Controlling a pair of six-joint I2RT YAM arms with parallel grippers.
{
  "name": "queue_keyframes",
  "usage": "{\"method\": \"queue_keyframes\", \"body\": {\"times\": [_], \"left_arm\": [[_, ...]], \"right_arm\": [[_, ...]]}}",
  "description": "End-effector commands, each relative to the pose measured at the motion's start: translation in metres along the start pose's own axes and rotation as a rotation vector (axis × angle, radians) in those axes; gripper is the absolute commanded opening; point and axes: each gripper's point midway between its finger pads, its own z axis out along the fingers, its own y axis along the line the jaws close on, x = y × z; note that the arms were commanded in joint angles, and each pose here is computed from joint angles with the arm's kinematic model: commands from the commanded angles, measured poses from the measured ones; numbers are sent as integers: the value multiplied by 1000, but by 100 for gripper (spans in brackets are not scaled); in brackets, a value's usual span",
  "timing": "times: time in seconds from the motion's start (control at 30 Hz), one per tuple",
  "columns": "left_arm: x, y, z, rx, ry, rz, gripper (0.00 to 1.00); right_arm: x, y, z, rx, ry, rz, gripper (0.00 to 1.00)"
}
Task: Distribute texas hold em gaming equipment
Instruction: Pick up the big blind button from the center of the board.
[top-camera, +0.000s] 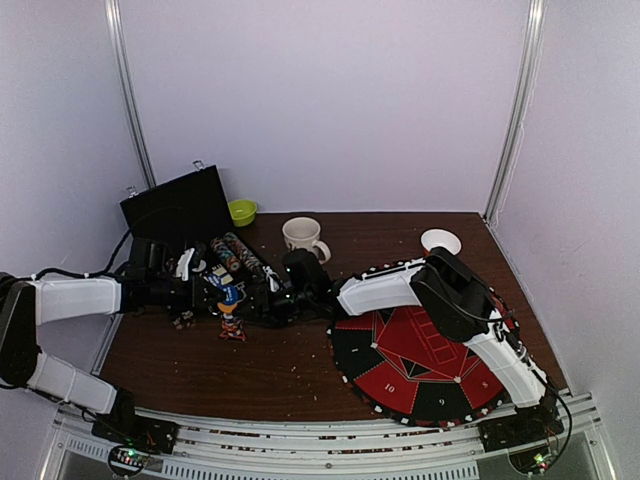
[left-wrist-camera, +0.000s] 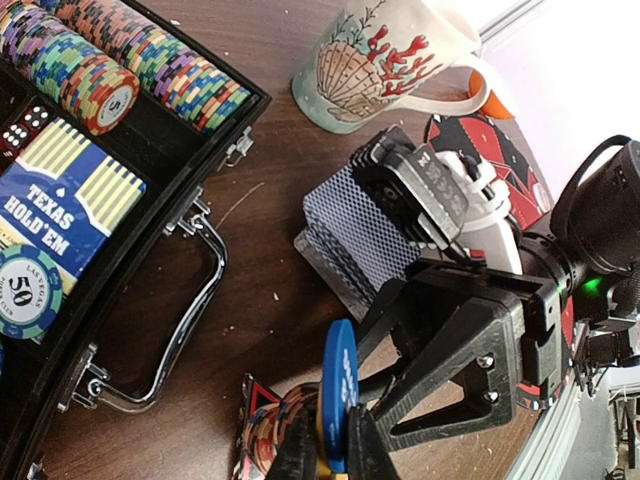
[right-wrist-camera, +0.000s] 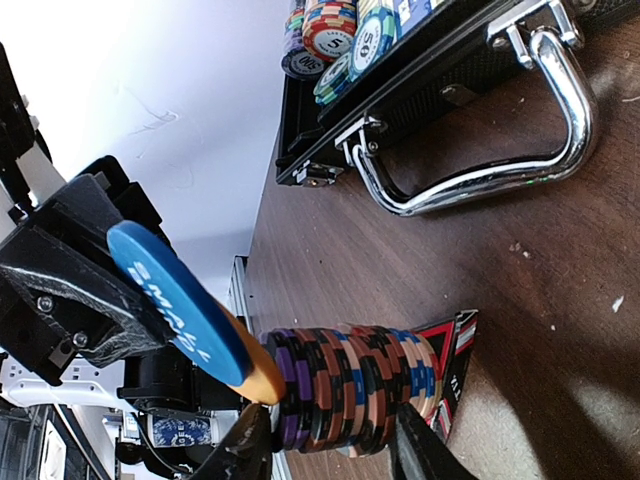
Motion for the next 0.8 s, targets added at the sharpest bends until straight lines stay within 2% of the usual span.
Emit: {"method": "queue_keyframes", "body": {"times": [0.0,0.77], "left_arm": [[35,24,2,-96,94,-61,0],[15,17,-6,-106,39,-11,0]], "right_arm": [[11,-20,9,54,22,4,40],[10,-19,14,68,27,-21,42]]}}
